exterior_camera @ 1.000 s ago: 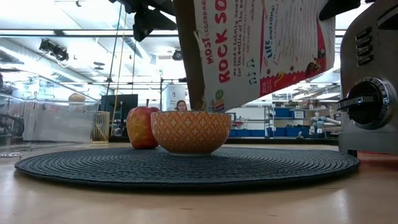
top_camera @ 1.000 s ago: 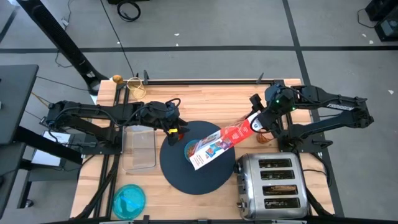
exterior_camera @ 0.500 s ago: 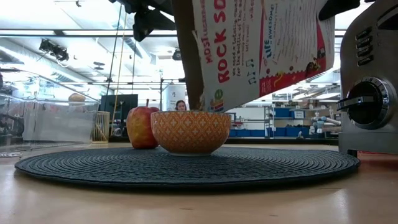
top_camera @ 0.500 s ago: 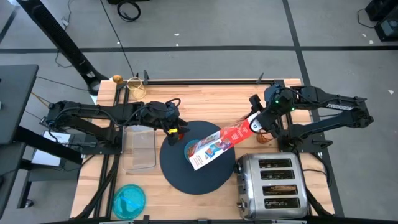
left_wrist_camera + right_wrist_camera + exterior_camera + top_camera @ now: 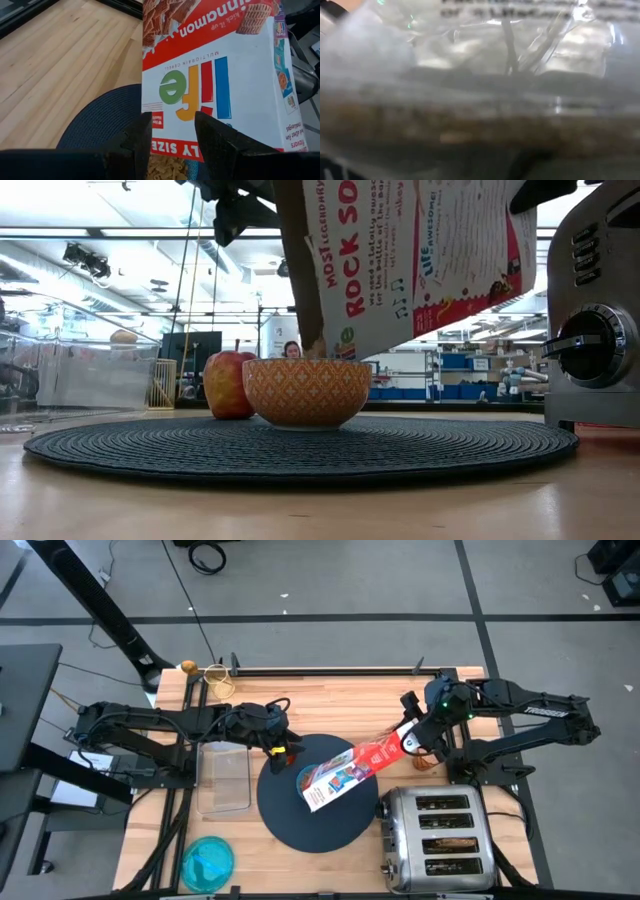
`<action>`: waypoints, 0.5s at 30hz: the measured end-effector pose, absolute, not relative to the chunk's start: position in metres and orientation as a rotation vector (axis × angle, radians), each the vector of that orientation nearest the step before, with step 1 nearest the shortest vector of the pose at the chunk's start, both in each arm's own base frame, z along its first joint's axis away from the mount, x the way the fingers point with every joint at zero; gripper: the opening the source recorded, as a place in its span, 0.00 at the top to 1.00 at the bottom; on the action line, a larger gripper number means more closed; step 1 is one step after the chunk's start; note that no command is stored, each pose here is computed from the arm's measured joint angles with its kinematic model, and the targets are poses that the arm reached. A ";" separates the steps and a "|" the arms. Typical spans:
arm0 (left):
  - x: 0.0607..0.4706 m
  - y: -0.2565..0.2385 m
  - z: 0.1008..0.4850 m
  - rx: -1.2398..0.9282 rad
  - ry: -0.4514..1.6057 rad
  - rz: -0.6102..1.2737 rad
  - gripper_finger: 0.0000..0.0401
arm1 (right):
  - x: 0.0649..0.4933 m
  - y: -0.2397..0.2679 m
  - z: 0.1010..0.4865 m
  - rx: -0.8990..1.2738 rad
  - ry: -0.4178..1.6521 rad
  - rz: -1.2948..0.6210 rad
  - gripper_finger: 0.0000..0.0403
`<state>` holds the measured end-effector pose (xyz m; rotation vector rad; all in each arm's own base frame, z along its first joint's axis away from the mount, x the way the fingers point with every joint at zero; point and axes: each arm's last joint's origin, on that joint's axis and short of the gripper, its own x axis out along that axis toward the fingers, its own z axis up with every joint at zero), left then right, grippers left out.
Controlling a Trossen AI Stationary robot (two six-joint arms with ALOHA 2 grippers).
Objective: Arrange a breakfast setting
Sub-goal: Pour the cereal into the bowl
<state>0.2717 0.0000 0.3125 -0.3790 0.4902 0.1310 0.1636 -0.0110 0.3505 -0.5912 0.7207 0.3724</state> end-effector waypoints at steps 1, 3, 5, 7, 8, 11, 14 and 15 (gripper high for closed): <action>0.272 0.000 0.313 -0.379 0.490 0.131 0.61 | 0.164 -0.011 0.350 -0.585 0.720 0.375 0.42; 0.272 0.000 0.312 -0.379 0.490 0.131 0.61 | 0.163 -0.010 0.350 -0.576 0.721 0.385 0.42; 0.272 0.000 0.312 -0.379 0.490 0.131 0.61 | 0.163 -0.010 0.350 -0.571 0.726 0.381 0.42; 0.272 0.000 0.312 -0.379 0.491 0.131 0.61 | 0.161 -0.010 0.351 -0.572 0.725 0.378 0.42; 0.272 0.000 0.312 -0.379 0.491 0.131 0.61 | 0.160 -0.010 0.351 -0.572 0.719 0.379 0.42; 0.272 0.000 0.312 -0.379 0.491 0.131 0.61 | 0.158 -0.010 0.352 -0.575 0.719 0.372 0.42; 0.272 0.000 0.312 -0.379 0.491 0.131 0.61 | 0.157 -0.010 0.352 -0.572 0.721 0.378 0.42; 0.272 0.000 0.312 -0.379 0.491 0.131 0.61 | 0.157 -0.010 0.353 -0.570 0.717 0.382 0.42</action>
